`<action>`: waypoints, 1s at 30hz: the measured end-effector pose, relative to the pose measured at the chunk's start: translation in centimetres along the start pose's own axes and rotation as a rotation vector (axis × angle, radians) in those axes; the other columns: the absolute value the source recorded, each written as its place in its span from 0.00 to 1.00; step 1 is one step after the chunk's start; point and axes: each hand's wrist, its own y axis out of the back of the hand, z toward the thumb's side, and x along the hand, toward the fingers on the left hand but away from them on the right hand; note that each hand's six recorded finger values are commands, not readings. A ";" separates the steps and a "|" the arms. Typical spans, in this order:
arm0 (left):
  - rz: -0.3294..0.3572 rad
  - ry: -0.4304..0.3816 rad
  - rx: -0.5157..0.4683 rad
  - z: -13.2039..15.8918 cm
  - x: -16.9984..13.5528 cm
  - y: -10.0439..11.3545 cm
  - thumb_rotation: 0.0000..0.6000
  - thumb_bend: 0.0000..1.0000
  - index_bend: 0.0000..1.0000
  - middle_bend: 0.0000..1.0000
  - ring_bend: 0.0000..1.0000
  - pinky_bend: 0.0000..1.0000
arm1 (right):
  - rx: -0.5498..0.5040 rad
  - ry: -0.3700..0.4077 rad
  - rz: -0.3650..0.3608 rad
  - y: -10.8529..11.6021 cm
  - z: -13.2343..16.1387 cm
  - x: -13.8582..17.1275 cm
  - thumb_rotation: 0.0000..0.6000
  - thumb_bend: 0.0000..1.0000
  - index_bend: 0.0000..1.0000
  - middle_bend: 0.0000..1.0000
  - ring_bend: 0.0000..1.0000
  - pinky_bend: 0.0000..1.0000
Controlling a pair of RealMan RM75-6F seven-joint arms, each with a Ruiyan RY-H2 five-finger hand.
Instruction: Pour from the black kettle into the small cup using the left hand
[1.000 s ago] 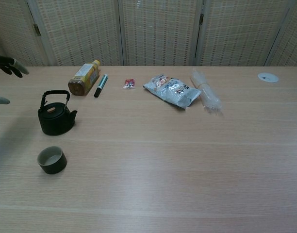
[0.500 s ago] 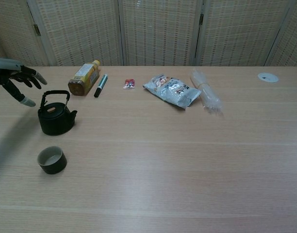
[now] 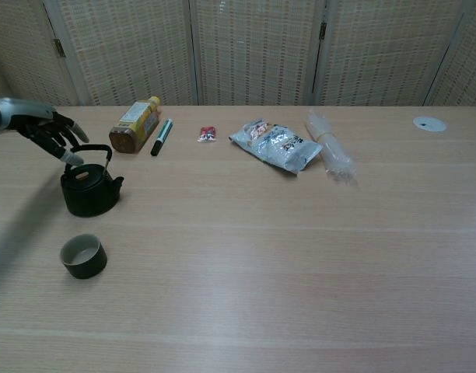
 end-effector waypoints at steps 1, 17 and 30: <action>-0.004 0.000 0.000 0.1 0.1 -0.1 0.78 0.19 0.22 0.25 0.17 0.00 | 0.000 0.000 0.000 0.0 0.0 0.0 1.00 0.38 0.18 0.23 0.24 0.07; -0.013 -0.050 0.028 2.4 0.7 -1.5 0.76 0.19 0.26 0.33 0.21 0.00 | -0.002 -0.015 0.002 -0.1 -0.4 0.0 1.00 0.38 0.18 0.23 0.25 0.07; 0.086 -0.186 0.080 4.9 -1.8 -0.6 0.78 0.19 0.34 0.48 0.35 0.00 | -0.009 0.001 -0.005 0.0 0.0 -0.1 1.00 0.38 0.18 0.23 0.25 0.07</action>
